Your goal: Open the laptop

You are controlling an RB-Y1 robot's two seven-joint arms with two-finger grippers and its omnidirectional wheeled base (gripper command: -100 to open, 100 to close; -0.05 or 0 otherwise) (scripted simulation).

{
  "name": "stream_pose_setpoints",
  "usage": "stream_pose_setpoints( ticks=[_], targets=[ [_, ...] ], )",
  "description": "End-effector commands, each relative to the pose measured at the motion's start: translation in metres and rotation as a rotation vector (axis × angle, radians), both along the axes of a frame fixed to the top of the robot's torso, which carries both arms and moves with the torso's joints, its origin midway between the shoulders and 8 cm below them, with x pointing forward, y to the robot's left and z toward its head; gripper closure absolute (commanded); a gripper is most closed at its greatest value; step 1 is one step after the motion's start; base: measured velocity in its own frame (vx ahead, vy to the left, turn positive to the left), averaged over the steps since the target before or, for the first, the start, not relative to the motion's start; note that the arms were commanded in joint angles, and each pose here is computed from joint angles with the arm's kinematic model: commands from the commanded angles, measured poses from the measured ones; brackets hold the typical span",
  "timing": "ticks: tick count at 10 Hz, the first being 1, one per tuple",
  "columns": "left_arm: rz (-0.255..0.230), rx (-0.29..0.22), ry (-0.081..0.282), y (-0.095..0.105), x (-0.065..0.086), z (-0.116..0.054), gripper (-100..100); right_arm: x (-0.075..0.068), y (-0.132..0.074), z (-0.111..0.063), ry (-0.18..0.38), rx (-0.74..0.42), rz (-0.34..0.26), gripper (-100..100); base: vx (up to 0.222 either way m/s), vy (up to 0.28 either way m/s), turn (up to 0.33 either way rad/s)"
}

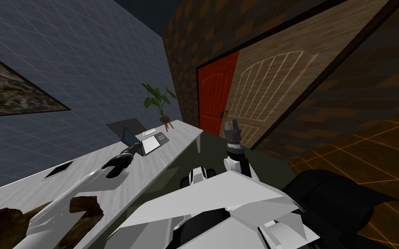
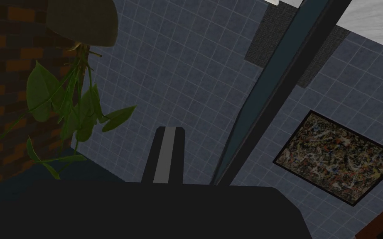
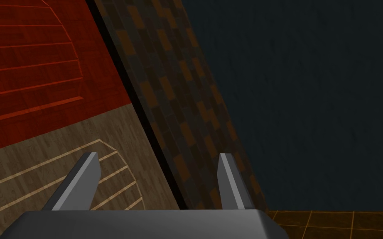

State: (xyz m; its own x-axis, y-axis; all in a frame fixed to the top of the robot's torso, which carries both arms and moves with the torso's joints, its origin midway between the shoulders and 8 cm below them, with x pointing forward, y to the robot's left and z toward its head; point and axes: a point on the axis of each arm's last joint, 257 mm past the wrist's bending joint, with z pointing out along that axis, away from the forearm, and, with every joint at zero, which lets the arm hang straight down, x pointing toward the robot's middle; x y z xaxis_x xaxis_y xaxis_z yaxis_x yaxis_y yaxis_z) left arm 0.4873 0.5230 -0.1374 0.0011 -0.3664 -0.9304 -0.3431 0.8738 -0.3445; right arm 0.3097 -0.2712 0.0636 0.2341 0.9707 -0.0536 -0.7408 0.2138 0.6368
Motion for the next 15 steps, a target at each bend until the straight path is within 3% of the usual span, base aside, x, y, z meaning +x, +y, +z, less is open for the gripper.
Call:
stream_pose_setpoints(
  ticks=[1,2,3,15],
  targets=[
    [0.018,0.080,0.069,0.012,-0.010,-0.002,100,0.000,0.000,0.000,0.000,0.000,0.000,0,0.059,-0.083,-0.072],
    [0.013,0.061,0.052,0.009,-0.008,-0.001,100,0.000,0.000,0.000,0.000,0.000,0.000,0,0.026,-0.038,-0.010],
    [0.024,0.072,0.062,0.016,-0.010,0.007,-100,0.000,0.000,0.000,0.000,0.000,0.000,0,-0.004,0.001,-0.017],
    [0.080,0.121,0.122,0.040,-0.019,0.055,-100,0.000,0.000,0.000,0.000,0.000,0.000,0,-0.022,0.023,-0.014]
  ],
)
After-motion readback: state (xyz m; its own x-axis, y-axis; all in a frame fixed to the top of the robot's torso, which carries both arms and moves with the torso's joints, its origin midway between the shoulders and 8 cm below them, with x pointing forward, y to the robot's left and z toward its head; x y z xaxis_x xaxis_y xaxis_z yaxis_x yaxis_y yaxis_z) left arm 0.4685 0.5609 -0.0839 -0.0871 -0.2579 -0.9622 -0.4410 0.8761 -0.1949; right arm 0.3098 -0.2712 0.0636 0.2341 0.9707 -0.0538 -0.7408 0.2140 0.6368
